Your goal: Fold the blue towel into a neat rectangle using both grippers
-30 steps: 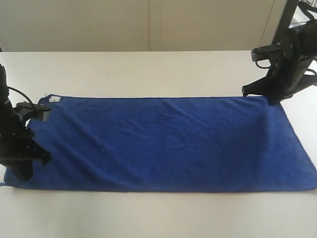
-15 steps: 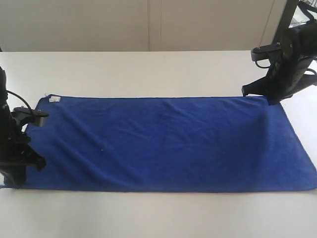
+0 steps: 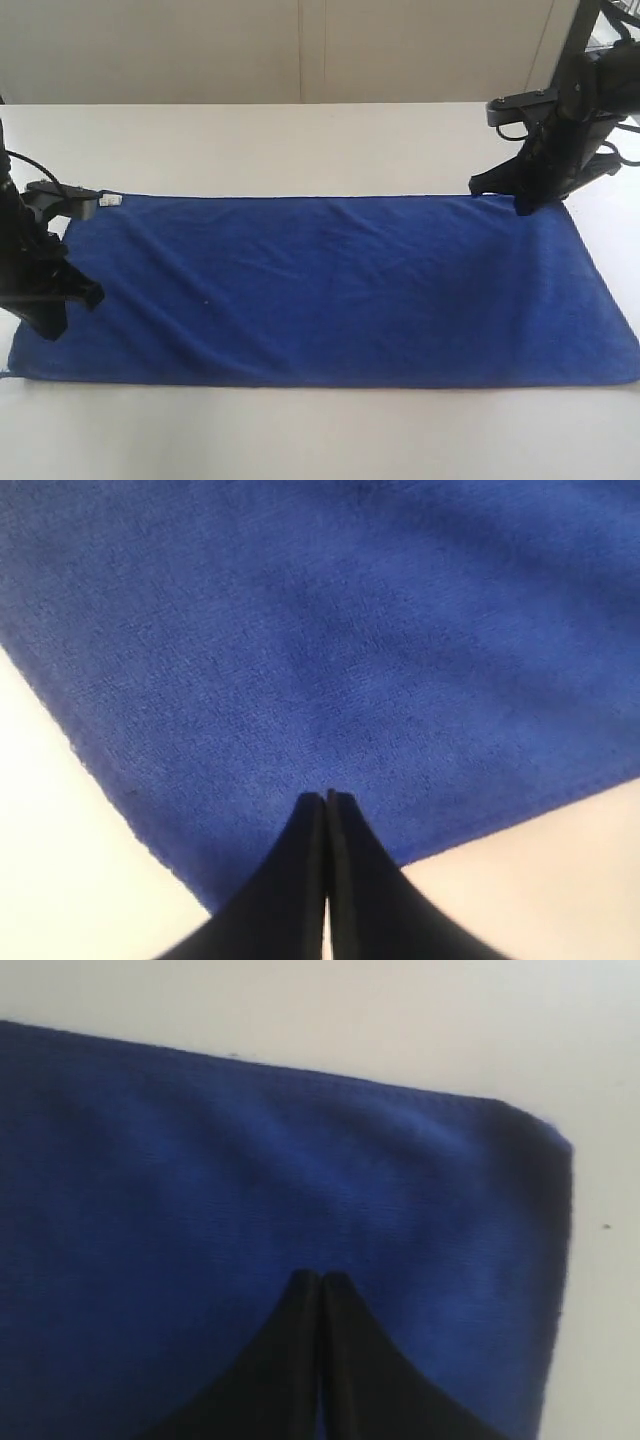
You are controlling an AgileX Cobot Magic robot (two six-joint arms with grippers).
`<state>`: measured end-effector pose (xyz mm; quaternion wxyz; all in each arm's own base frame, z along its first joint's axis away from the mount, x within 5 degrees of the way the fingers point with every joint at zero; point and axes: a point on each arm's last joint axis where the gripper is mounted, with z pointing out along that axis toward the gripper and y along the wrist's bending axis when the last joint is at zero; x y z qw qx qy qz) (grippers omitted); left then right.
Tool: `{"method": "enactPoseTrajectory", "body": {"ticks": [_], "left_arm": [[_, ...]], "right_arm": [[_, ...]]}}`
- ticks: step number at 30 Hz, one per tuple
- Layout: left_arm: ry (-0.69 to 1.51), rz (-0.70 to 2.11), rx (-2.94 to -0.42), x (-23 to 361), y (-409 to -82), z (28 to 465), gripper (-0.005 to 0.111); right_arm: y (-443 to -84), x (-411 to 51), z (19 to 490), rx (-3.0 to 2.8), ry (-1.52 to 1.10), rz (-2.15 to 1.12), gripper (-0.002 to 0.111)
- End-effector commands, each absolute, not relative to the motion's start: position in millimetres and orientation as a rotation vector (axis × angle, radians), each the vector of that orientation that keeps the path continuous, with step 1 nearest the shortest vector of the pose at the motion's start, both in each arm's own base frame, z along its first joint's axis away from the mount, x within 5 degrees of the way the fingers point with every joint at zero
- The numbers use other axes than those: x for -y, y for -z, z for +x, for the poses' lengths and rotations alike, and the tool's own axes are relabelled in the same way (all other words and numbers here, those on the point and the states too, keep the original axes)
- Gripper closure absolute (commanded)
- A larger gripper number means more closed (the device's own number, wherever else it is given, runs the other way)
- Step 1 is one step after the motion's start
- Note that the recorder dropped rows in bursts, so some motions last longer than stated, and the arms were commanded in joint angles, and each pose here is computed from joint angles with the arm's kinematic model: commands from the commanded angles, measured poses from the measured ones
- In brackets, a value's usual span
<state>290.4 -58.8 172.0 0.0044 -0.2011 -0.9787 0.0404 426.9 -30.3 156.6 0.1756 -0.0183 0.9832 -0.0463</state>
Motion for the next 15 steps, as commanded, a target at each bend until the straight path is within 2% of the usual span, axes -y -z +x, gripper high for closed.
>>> {"method": "enactPoseTrajectory", "body": {"ticks": [1, 6, 15], "left_arm": [[-0.142, -0.613, 3.042, 61.3, -164.7, 287.9, 0.107], [-0.141, -0.593, 2.966, 60.8, -145.3, 285.4, 0.107], [-0.111, -0.597, 2.877, 57.8, -142.8, 279.2, 0.107]], "right_arm": [[-157.9, 21.9, 427.3, -2.775, 0.106, -0.094, 0.108], [-157.9, 22.0, 427.3, -2.775, 0.108, -0.095, 0.108], [-158.1, 22.1, 427.8, -2.768, 0.109, -0.097, 0.108]]}}
